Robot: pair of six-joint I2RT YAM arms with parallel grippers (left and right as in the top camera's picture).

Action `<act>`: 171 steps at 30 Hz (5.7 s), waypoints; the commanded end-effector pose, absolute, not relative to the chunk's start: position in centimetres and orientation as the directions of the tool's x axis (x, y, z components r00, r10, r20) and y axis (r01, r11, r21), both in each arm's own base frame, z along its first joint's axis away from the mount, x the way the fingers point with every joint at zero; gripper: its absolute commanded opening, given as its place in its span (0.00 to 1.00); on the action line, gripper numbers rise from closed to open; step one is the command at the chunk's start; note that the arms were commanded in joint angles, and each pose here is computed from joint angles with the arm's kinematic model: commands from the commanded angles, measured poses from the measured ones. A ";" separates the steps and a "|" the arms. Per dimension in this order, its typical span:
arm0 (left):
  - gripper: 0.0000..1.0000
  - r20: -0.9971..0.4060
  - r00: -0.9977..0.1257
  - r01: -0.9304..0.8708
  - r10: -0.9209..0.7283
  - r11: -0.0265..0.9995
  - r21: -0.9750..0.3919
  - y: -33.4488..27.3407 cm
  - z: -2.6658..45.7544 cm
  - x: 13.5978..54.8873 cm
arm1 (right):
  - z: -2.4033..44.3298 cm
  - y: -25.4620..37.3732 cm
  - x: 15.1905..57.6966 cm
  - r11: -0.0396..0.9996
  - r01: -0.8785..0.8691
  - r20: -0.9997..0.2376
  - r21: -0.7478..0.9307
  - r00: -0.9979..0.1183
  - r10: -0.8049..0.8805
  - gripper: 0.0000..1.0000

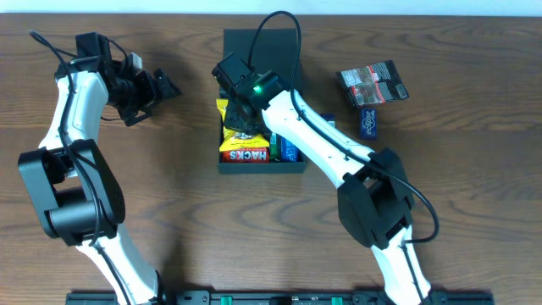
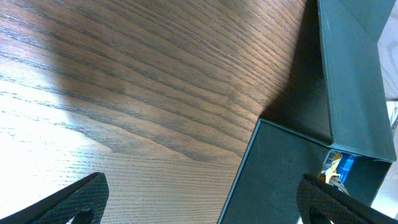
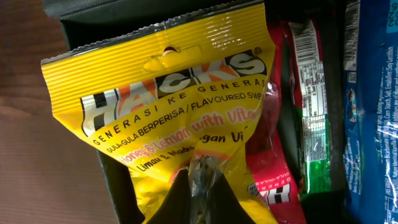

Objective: Pack container
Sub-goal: 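Lower the yellow bag into the box's left side, then push the yellow bag down into the box with the right gripper, then press the yellow bag flat inside the box with the right gripper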

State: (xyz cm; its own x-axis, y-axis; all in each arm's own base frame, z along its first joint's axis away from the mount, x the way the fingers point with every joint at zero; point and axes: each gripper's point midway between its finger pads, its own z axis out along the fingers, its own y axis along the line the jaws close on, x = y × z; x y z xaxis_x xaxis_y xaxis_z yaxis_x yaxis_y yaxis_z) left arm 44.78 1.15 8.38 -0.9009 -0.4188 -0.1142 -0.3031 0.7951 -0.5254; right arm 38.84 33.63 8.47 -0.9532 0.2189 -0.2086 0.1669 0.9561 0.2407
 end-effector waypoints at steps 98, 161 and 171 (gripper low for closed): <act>0.98 -0.146 -0.898 -0.285 -0.414 0.804 -0.522 1.3 9.5 45.3 | 6.5 31.6 42.4 0.774 -0.541 -0.343 0.329 -0.832 -0.436 0.01; 0.97 -0.138 -0.918 -0.261 -0.372 0.827 -0.499 0.0 9.2 44.9 | 4.3 32.5 38.6 0.771 -0.480 -0.237 0.418 -0.877 -0.417 0.01; 0.98 -0.139 -0.918 -0.260 -0.372 0.827 -0.498 0.0 9.2 44.9 | 8.0 32.0 40.4 0.792 -0.500 -0.303 0.351 -0.861 -0.410 0.01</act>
State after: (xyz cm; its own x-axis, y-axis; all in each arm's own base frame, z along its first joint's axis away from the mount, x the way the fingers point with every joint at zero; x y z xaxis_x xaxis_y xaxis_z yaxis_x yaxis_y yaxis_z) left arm 44.29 -0.14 8.09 -0.9159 -0.3894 -0.0979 -0.2922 0.8136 -0.5028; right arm 39.99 31.51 6.81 -0.8743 -0.4055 -0.2669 -0.4811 0.7970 0.3651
